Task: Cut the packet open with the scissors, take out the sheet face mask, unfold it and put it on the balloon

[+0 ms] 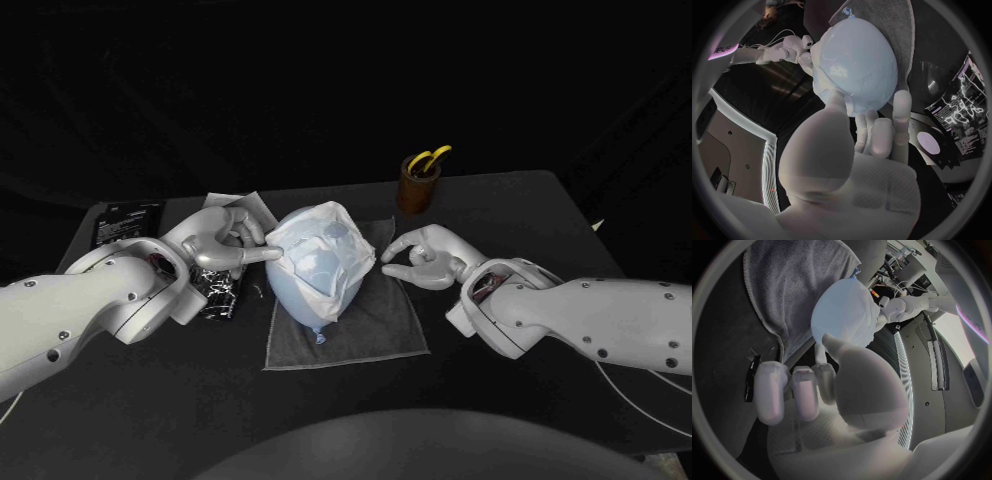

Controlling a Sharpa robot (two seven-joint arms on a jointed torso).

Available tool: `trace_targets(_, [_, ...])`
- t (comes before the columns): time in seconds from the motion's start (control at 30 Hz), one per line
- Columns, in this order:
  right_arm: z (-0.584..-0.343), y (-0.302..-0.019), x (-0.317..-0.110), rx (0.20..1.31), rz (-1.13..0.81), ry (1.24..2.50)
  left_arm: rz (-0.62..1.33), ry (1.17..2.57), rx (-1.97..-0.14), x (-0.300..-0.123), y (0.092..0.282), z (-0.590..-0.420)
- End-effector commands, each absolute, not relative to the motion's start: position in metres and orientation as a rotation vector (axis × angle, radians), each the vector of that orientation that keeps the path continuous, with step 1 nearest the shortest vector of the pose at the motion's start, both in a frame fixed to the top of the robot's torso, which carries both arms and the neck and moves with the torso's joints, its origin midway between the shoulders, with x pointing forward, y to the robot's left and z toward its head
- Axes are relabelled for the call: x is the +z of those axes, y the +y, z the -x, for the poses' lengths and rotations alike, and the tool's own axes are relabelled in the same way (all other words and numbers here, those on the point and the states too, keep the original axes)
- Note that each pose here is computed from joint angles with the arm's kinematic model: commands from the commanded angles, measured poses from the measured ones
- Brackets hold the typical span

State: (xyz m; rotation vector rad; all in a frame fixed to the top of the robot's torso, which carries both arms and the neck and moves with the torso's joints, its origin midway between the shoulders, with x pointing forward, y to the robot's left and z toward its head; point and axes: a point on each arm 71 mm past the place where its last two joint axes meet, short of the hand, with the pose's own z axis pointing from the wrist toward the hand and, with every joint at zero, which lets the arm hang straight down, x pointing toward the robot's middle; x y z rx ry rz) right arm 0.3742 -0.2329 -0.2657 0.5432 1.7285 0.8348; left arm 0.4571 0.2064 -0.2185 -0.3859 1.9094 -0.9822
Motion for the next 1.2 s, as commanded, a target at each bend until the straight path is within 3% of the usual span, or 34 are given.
trace_targets(0.03, [-0.374, -0.228, -0.261, 0.875, -0.522, 1.649, 0.381, 1.925, -0.989, -0.22, 0.204, -0.456])
trace_targets(1.2, [-0.372, -0.204, -0.263, 0.983, -0.486, 1.652, 0.382, 1.926, -0.987, -0.219, 0.206, -0.456])
